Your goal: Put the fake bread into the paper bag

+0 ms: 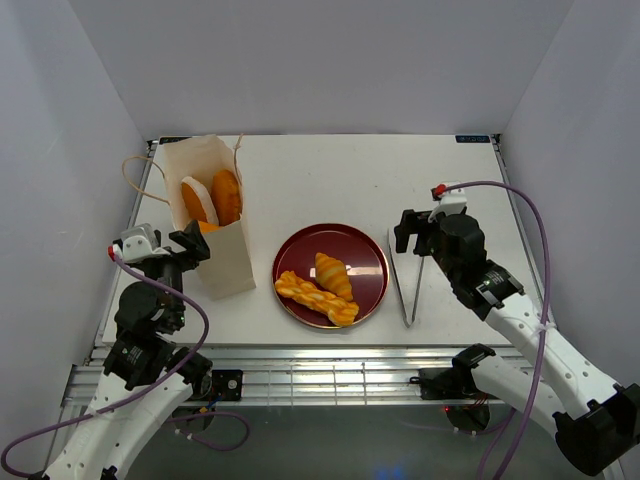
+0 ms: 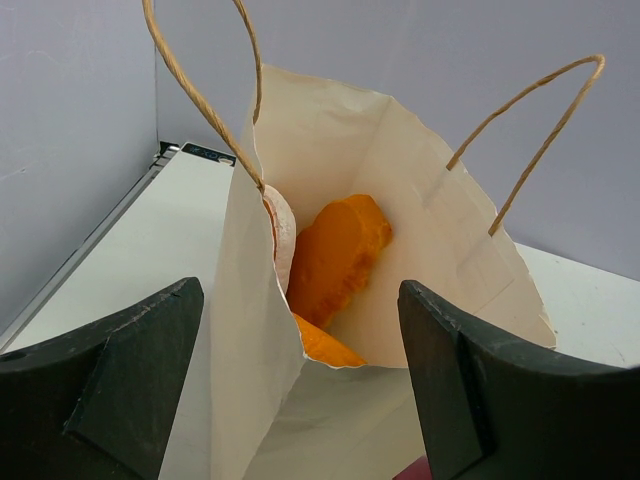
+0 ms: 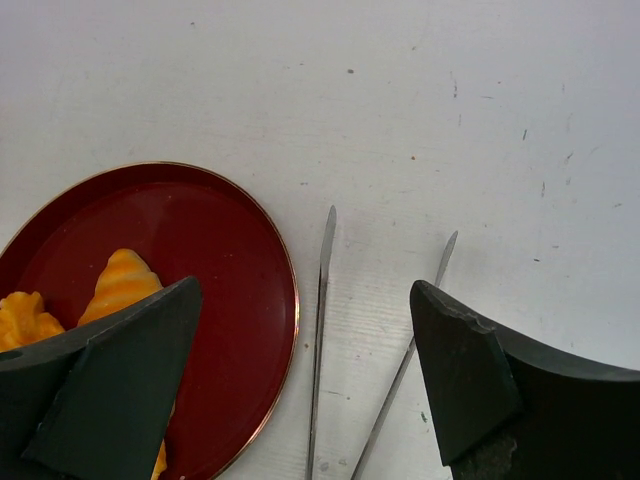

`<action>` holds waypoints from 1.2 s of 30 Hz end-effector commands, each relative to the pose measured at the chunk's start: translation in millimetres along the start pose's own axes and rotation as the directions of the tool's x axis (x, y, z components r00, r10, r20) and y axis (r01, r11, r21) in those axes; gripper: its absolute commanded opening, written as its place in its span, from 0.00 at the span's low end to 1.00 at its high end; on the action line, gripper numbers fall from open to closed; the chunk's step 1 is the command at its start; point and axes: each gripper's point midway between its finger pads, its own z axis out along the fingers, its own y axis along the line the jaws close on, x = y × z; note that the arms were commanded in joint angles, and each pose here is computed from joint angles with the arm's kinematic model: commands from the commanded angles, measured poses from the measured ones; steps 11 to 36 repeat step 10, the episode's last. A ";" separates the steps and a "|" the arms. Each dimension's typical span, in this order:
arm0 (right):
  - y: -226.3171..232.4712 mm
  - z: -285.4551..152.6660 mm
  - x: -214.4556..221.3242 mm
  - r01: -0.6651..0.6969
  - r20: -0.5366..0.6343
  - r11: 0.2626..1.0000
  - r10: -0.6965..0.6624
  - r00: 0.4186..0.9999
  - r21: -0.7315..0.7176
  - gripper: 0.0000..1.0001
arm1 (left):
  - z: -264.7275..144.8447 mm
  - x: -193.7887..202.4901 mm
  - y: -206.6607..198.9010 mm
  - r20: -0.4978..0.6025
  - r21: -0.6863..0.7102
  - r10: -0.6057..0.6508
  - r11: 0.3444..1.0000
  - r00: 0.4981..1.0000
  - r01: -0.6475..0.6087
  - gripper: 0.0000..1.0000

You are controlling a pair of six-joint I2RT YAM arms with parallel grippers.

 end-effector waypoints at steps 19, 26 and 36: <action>-4.6 4.9 -3.6 -0.027 0.022 0.999 0.026 0.999 0.036 0.90 | 1.1 3.3 -0.8 -0.006 0.001 0.012 1.000 1.000 -0.012 0.89; -4.6 4.9 -3.6 -0.027 0.022 0.999 0.026 0.999 0.036 0.90 | 1.1 3.3 -0.8 -0.006 0.001 0.012 1.000 1.000 -0.012 0.89; -4.6 4.9 -3.6 -0.027 0.022 0.999 0.026 0.999 0.036 0.90 | 1.1 3.3 -0.8 -0.006 0.001 0.012 1.000 1.000 -0.012 0.89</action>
